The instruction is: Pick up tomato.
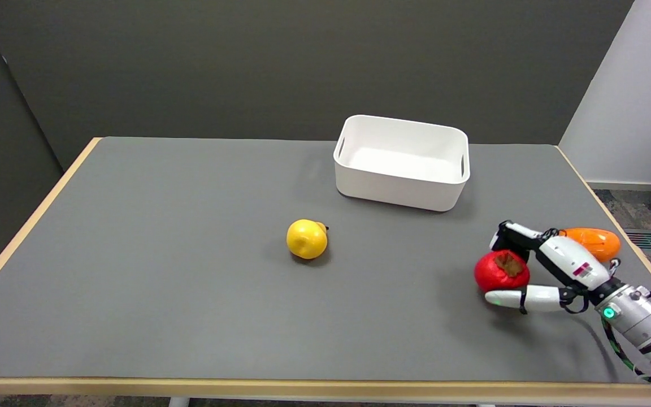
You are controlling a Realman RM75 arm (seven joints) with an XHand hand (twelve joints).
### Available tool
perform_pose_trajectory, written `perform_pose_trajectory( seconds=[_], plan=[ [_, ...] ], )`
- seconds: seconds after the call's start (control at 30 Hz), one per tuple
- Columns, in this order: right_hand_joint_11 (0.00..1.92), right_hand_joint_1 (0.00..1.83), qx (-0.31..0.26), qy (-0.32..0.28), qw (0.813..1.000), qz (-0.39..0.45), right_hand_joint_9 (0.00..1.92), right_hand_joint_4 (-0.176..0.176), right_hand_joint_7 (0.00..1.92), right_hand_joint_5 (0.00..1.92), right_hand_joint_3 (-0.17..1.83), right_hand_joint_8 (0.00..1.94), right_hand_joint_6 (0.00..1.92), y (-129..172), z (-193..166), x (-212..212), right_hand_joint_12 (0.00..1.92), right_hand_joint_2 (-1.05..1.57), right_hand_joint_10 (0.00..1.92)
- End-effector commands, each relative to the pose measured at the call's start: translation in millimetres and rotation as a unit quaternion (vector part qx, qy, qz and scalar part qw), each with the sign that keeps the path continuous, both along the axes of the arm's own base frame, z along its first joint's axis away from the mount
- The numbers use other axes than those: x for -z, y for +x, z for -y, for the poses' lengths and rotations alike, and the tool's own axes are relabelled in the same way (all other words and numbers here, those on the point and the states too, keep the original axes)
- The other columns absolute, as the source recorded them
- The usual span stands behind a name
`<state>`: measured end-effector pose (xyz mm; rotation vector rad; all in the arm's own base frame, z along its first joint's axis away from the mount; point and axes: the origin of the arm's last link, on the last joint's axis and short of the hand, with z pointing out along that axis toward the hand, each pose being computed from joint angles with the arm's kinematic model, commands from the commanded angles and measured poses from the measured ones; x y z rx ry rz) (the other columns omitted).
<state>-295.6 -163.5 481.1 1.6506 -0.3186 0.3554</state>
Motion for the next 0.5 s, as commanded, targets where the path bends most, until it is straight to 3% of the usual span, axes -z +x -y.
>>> perform_pose_trajectory(
  seconds=[0.03,0.3,0.4,0.5],
  plan=[
    [0.73,1.32,-0.133,-0.033,0.990,-0.021,0.77,-0.130,0.75,0.55,0.14,1.33,1.60,50,25,-26,1.49,1.19,1.49],
    [0.71,1.33,-0.217,-0.057,0.975,-0.001,0.80,-0.126,0.79,0.58,0.28,1.32,1.57,90,57,-28,1.60,1.10,1.47],
    [0.72,1.33,-0.223,-0.083,0.971,0.027,0.80,-0.122,0.78,0.58,0.34,1.33,1.58,100,71,-26,1.62,1.08,1.48],
    [0.69,1.33,-0.216,-0.106,0.970,0.035,0.79,-0.121,0.78,0.58,0.26,1.32,1.57,114,92,-19,1.59,1.11,1.48]
  ],
)
